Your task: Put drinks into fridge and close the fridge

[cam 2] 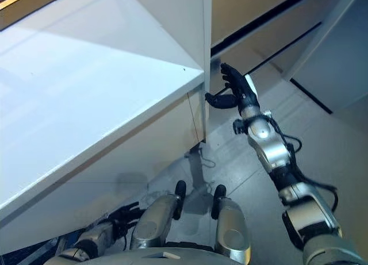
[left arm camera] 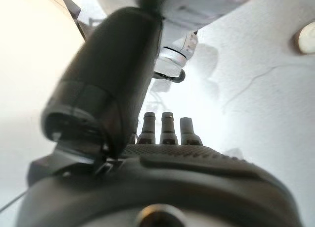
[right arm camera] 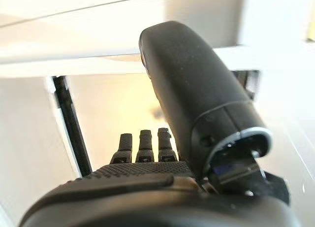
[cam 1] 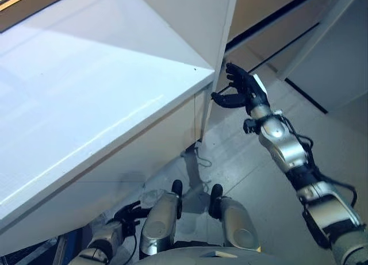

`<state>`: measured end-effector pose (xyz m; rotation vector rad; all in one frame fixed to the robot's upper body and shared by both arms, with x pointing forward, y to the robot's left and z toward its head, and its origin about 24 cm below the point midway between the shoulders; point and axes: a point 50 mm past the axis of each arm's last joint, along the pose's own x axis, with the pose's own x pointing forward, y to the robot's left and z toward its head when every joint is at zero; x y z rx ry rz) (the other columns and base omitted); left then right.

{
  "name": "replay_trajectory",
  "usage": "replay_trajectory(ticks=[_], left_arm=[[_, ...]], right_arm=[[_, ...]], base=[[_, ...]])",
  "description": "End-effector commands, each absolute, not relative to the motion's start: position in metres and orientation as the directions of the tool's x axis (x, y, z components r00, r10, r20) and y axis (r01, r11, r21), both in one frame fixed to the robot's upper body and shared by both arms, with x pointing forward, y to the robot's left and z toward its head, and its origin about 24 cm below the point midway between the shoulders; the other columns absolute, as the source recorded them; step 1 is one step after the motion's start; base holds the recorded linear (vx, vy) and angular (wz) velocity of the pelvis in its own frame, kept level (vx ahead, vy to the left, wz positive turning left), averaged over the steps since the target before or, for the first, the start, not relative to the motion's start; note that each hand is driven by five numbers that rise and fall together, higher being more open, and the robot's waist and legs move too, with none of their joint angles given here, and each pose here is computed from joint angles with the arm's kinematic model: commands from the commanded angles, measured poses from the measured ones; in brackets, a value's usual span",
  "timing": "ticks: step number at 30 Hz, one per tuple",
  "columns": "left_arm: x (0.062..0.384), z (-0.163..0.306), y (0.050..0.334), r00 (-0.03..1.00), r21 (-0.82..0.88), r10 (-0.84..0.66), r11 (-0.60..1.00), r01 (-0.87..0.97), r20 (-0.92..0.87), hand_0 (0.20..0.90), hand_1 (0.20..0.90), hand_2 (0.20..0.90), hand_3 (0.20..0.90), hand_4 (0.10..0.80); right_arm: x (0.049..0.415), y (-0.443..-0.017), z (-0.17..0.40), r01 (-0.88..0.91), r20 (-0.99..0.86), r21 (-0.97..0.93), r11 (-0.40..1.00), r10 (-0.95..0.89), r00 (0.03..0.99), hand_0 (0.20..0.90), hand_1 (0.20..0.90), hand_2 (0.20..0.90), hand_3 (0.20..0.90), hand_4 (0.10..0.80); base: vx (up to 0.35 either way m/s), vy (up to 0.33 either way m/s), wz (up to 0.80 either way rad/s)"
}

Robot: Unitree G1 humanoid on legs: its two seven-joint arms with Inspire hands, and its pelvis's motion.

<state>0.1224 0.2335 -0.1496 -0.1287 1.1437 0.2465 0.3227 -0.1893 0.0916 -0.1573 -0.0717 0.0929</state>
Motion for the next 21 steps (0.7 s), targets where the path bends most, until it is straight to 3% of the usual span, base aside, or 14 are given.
replay_trajectory(ticks=[1,5,10,13,17,21], left_arm=[[0.094,-0.155,0.241,0.345,0.031,0.128,0.961,-0.274,-0.93,0.9,0.9,0.9,0.9,0.8],[0.077,-0.158,0.241,0.326,0.014,0.112,0.957,-0.289,-0.939,0.9,0.9,0.9,0.9,0.8],[0.066,-0.158,0.251,0.308,0.031,0.133,0.948,-0.316,-0.942,0.9,0.9,0.9,0.9,0.8],[0.07,-0.159,0.252,0.326,0.022,0.125,0.953,-0.304,-0.937,0.9,0.9,0.9,0.9,0.8],[0.072,-0.159,0.25,0.339,0.031,0.116,0.969,-0.246,-0.934,0.9,0.9,0.9,0.9,0.8],[0.07,-0.162,0.244,0.325,0.027,0.102,0.973,-0.229,-0.94,0.9,0.9,0.9,0.9,0.8]], right_arm=[[0.3,-0.213,0.081,-0.027,0.146,-0.071,0.997,0.037,0.989,0.9,0.9,0.9,0.9,0.8],[0.256,-0.241,0.006,0.08,-0.133,-0.16,0.984,-0.102,0.986,0.9,0.9,0.9,0.9,0.8],[0.194,-0.258,-0.074,0.145,-0.487,-0.17,0.975,-0.211,0.847,0.9,0.9,0.9,0.9,0.8],[0.149,-0.263,-0.115,0.15,-0.68,-0.22,0.964,-0.261,0.685,0.9,0.9,0.9,0.9,0.8],[0.076,-0.257,-0.156,0.014,-0.919,-0.169,0.985,-0.163,0.358,0.9,0.9,0.9,0.9,0.8],[0.054,-0.245,-0.165,0.022,-0.97,-0.103,0.994,-0.105,0.221,0.9,0.9,0.9,0.9,0.8]], base=[[-0.029,0.033,-0.2],[-0.044,0.005,-0.22],[-0.073,-0.029,-0.31],[-0.074,-0.033,-0.23],[-0.066,-0.016,0.01],[0.0,0.0,0.0]])
